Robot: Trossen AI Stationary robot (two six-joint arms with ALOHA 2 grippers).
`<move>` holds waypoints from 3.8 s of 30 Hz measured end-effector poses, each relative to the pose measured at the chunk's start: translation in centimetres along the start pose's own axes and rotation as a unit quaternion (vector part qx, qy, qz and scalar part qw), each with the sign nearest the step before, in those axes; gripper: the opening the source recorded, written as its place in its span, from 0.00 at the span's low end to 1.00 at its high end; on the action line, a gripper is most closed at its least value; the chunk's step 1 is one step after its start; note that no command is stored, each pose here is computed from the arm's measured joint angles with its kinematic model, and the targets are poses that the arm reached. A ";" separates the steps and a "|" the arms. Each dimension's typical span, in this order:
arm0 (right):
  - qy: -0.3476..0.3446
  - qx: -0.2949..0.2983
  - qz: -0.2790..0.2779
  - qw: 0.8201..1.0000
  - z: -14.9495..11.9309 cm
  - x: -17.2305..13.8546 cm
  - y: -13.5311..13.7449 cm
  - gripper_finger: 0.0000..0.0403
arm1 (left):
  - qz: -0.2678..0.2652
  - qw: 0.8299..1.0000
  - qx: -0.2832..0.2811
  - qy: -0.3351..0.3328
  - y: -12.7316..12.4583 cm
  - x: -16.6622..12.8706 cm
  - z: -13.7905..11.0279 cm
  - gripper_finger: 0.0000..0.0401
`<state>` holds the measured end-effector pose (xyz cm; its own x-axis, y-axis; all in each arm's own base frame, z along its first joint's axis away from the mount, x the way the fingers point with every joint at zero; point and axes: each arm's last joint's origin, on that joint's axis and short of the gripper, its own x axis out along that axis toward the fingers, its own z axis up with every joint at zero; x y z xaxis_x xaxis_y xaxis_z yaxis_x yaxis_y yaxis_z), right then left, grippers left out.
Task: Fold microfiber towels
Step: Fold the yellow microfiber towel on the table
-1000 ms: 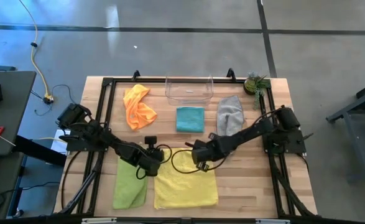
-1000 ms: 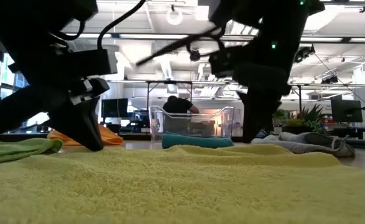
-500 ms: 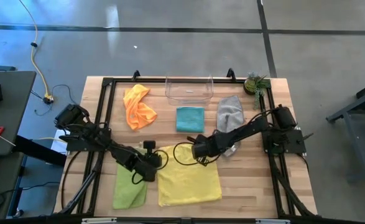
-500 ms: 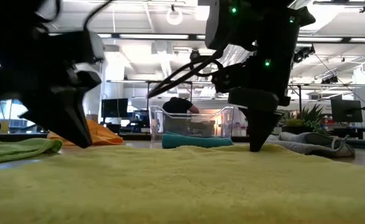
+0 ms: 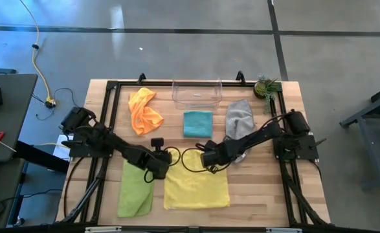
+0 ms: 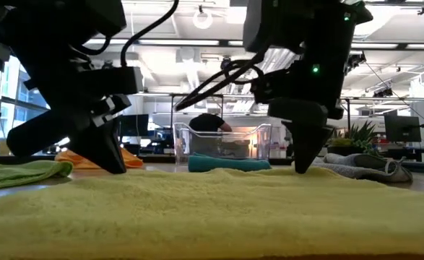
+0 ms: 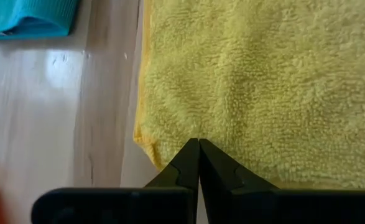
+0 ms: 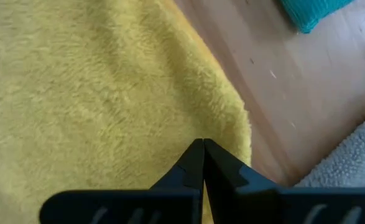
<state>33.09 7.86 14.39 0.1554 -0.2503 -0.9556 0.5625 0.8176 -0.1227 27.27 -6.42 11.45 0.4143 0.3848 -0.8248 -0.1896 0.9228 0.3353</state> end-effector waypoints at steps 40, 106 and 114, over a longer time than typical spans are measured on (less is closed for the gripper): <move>-0.158 -0.219 0.160 0.949 -15.8 -7.8 10.0 0.34 | -0.178 0.956 0.201 -0.120 -15.4 -9.6 0.2 0.31; -0.187 -0.333 0.133 0.915 -20.1 -6.3 11.4 0.44 | -0.173 0.976 -0.023 -0.132 -11.1 -11.0 3.9 0.00; -0.173 -0.374 0.125 0.903 -20.4 -5.7 11.5 0.25 | -0.172 0.977 -0.019 -0.127 -11.0 -11.0 3.8 0.00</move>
<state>22.15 29.25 12.99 0.5185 -0.0500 -0.8536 -0.2107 0.9600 -0.1842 28.17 -20.77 18.53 0.6653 0.0480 -0.7450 -0.0313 0.9988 0.0364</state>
